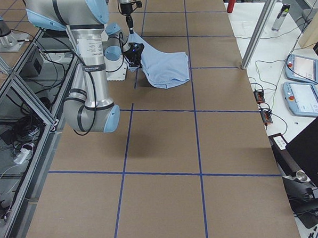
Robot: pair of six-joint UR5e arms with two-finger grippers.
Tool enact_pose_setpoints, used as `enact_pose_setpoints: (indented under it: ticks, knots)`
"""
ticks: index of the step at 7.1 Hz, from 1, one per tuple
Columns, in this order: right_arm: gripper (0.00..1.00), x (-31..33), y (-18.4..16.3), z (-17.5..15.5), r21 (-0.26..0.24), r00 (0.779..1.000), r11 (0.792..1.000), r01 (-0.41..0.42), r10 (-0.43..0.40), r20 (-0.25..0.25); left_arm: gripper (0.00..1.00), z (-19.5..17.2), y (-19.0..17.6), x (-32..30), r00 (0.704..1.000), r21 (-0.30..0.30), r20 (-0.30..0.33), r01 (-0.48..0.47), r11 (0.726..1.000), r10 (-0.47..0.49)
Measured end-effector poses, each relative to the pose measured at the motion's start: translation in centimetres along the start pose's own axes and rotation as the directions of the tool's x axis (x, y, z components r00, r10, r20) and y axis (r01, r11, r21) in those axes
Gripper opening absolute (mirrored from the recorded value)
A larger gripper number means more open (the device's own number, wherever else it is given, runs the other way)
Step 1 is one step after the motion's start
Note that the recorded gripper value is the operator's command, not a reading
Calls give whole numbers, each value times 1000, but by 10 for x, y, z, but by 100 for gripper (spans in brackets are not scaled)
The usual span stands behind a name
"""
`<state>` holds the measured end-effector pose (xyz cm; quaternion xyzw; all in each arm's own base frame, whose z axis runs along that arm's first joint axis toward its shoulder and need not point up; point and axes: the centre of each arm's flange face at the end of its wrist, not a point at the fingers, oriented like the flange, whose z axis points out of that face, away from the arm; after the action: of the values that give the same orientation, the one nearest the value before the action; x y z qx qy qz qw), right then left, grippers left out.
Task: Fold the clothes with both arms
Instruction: 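Grasp the shirt's near edge with both grippers and lift it away from the robot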
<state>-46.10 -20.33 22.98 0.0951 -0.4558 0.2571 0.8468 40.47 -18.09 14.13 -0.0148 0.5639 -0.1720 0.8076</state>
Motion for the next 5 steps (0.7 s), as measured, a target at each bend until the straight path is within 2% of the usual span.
enact_pose_setpoints:
  ticks: [2,5]
  knots:
    - [0,-44,-19,32,31,999,999,-36,37,-10,0,14,-47,12,998,83,24,-56,995,54]
    - [0,-92,-73,87,97,997,994,-41,47,-66,0,58,-121,32,989,189,109,-119,975,100]
